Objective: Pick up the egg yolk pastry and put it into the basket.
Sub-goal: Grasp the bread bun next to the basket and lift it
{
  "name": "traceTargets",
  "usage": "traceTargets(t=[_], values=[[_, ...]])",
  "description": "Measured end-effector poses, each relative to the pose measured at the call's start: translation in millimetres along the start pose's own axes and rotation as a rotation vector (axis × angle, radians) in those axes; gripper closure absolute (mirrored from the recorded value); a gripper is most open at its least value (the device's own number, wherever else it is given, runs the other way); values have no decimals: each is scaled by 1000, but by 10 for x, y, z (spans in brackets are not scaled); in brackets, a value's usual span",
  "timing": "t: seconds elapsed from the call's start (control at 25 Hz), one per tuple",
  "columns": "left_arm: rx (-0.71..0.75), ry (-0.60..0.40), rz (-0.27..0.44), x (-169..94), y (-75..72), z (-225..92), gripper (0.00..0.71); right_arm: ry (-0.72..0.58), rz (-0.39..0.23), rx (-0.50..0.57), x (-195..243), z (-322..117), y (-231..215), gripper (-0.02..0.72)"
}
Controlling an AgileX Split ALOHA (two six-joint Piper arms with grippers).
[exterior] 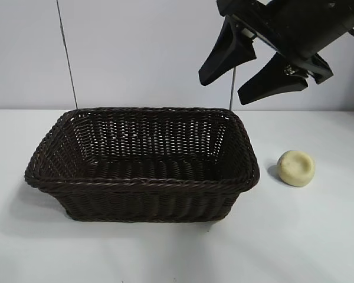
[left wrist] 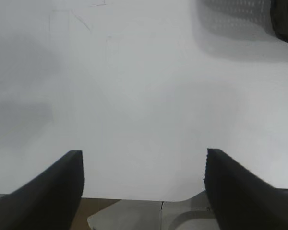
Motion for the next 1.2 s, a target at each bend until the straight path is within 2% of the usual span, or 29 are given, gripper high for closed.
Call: traceTargets(t=[0.16, 0.4, 0.56, 1.0, 1.2], values=[[-3, -63, -12, 11, 42, -339, 196, 6, 4, 0, 0, -9, 6, 209], [-16, -209, -52, -204, 29, -444, 196, 8, 5, 0, 0, -13, 9, 209], [-17, -192, -52, -239, 45, -583, 196, 11, 7, 0, 0, -18, 11, 209], [-17, -239, -59, -282, 51, -624, 196, 19, 10, 1, 0, -31, 16, 209], [-16, -410, -84, -474, 66, -716, 196, 29, 9, 34, -1, -47, 15, 209]])
Point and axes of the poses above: a point on each arm's last joint axis where the gripper is mounted, x pointing out along that axis toward the gripper, y along the wrist's bending axis when the last joint is at zero, z = x × y, the point moved 7 cm from there along x, pointing out along that axis toward the gripper, and after that the axes turned 9 degrees about -x, right-handed, at the moved point
